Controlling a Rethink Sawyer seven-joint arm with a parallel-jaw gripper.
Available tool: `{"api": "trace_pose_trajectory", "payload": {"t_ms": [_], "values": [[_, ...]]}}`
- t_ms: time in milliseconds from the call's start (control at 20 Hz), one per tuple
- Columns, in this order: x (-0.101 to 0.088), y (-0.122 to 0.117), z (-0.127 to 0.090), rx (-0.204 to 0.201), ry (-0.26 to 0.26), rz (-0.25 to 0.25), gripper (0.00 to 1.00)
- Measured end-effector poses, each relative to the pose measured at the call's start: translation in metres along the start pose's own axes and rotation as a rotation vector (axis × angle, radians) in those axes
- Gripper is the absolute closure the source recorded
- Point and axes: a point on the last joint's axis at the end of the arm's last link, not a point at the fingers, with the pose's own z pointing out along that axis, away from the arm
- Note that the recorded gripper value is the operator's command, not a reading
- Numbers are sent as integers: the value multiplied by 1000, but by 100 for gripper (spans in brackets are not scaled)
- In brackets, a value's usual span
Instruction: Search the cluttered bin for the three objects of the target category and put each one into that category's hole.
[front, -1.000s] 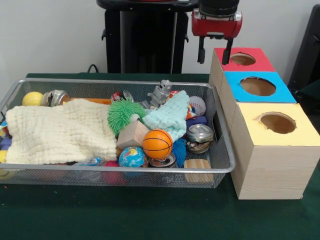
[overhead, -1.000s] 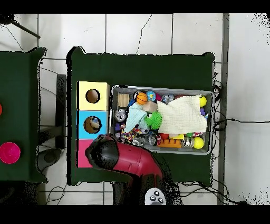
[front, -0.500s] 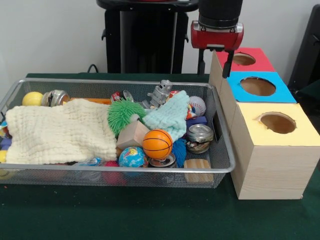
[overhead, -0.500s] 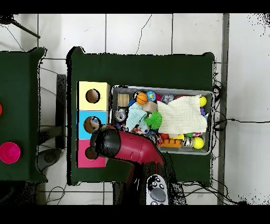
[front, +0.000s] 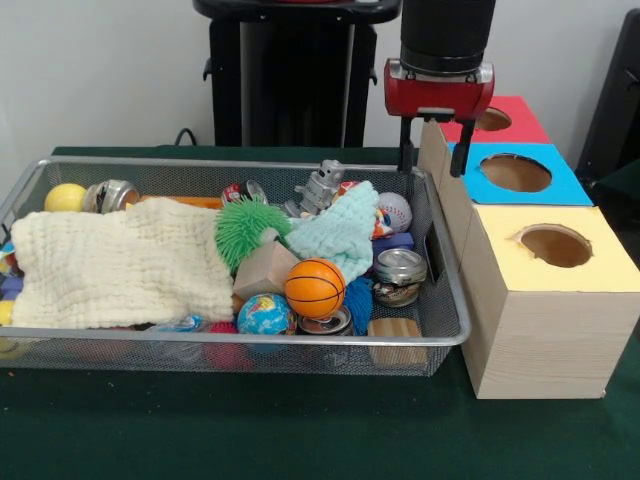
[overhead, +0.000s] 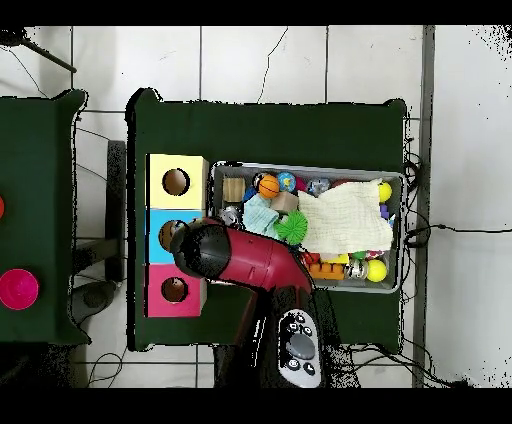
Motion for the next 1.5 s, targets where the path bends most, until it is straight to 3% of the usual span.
{"api": "trace_pose_trajectory", "payload": {"t_ms": [350, 700, 1050, 1500], "values": [[-23, -13, 5, -4, -19, 20, 0], [-27, -54, 14, -35, -14, 101, 0], [-8, -85, 25, -27, -27, 164, 0], [21, -72, 56, -20, -32, 152, 0]]}}
